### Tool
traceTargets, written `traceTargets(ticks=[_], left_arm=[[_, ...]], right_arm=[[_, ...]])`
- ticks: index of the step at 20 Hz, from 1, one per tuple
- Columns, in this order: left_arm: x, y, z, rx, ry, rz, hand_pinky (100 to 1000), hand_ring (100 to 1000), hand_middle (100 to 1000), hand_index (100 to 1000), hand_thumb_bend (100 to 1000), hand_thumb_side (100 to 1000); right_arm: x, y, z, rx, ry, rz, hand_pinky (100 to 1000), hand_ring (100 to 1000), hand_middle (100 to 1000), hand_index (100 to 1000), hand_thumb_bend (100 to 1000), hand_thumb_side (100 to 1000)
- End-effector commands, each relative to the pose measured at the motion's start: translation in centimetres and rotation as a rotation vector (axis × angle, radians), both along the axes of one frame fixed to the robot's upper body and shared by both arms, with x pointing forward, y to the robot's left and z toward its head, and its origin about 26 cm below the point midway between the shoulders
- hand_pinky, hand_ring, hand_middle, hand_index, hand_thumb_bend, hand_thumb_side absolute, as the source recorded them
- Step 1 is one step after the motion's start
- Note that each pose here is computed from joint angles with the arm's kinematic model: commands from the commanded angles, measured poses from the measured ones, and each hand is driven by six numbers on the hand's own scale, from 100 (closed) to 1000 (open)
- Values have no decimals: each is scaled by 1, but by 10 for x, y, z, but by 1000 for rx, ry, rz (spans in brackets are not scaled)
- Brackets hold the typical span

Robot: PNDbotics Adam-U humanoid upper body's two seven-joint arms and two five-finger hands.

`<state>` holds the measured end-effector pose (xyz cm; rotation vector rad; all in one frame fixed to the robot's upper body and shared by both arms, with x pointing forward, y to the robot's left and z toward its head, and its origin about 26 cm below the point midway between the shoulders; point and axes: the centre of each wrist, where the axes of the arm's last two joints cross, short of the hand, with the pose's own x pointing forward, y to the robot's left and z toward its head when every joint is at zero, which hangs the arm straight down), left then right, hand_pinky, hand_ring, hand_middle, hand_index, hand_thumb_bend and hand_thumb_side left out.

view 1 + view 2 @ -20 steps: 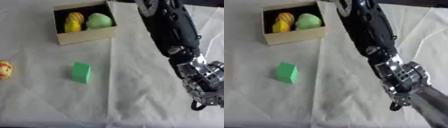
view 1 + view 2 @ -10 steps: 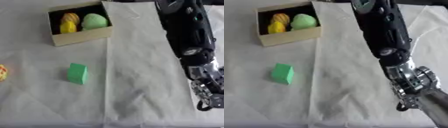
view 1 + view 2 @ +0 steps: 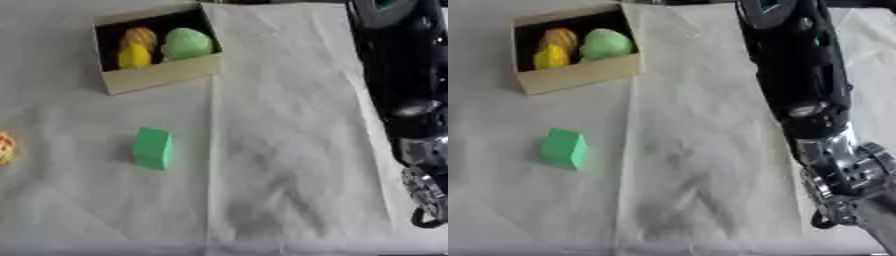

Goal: Pick up objects on the table and place them in the box.

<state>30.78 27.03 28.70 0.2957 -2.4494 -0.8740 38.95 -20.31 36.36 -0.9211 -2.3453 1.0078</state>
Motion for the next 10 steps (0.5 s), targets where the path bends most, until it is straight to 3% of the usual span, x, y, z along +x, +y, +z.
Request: traceTargets(ticks=[1, 5, 10], left_arm=[[-5, -8, 23, 267, -34, 43, 860, 876, 822, 884, 100, 257], [-7, -13, 36, 515, -27, 72, 867, 886, 828, 905, 100, 193], [-6, -13, 35, 778, 35, 46, 894, 916, 849, 928, 100, 208]], right_arm=[[-9, -8, 15, 9, -54, -18, 714, 832, 757, 937, 100, 244], [-9, -7, 14, -1, -47, -24, 714, 831, 757, 934, 100, 228], [-9, -2, 11, 7, -42, -15, 711, 829, 755, 933, 100, 259]])
